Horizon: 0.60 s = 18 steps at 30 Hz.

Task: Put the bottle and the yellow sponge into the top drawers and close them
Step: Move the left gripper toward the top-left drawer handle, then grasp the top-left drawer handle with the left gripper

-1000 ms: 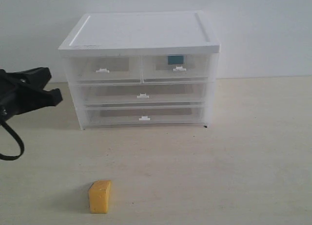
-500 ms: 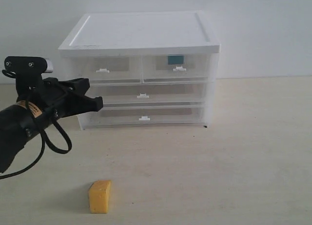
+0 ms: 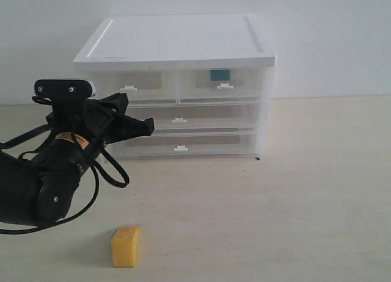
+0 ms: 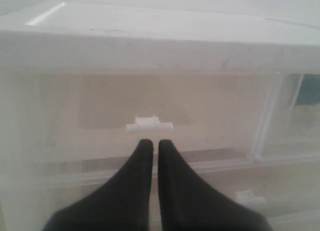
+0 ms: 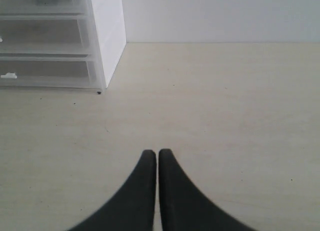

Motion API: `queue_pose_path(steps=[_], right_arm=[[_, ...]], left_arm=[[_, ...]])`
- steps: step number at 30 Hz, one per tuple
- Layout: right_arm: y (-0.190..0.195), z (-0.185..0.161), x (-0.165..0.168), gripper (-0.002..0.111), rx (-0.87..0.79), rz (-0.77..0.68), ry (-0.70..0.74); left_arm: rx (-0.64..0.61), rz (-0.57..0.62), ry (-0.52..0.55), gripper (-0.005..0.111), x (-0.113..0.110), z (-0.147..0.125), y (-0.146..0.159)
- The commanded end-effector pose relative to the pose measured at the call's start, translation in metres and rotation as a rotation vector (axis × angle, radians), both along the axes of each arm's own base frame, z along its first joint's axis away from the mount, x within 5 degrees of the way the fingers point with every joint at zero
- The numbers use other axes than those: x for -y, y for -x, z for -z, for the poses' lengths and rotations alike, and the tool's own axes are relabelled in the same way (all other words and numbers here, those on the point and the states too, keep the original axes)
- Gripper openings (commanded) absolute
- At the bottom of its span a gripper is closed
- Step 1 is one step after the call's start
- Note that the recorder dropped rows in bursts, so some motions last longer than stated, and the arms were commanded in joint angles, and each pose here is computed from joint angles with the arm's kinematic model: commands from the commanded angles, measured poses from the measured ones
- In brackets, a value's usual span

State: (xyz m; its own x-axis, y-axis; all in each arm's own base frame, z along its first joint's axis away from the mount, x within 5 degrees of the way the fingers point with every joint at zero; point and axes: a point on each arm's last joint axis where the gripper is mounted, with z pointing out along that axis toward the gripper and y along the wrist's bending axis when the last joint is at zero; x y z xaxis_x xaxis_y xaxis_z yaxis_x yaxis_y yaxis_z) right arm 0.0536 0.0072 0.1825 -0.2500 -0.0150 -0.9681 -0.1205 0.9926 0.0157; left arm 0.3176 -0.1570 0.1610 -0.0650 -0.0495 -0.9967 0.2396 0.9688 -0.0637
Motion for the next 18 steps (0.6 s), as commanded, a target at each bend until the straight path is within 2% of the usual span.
queue_pose_path(steps=[1, 5, 8, 11, 16, 18], right_arm=[[0.0, -0.001, 0.0, 0.0, 0.009, 0.001, 0.003], [0.0, -0.001, 0.0, 0.0, 0.009, 0.001, 0.003], [0.0, -0.001, 0.0, 0.0, 0.009, 0.001, 0.003], [0.0, -0.001, 0.0, 0.0, 0.009, 0.001, 0.003], [0.0, -0.001, 0.0, 0.0, 0.009, 0.001, 0.003], [0.0, -0.001, 0.0, 0.0, 0.009, 0.001, 0.003]], left_arm=[[0.012, 0.003, 0.011, 0.004, 0.009, 0.004, -0.005], [-0.015, 0.009, 0.045, 0.004, 0.011, 0.009, -0.007], [-0.001, 0.075, 0.002, 0.009, 0.017, 0.009, -0.005], [0.022, 0.13, -0.051, 0.026, 0.021, 0.008, -0.004], [0.04, 0.117, -0.038, 0.068, 0.02, 0.006, -0.006], [0.053, 0.119, -0.034, 0.078, 0.022, 0.003, -0.007]])
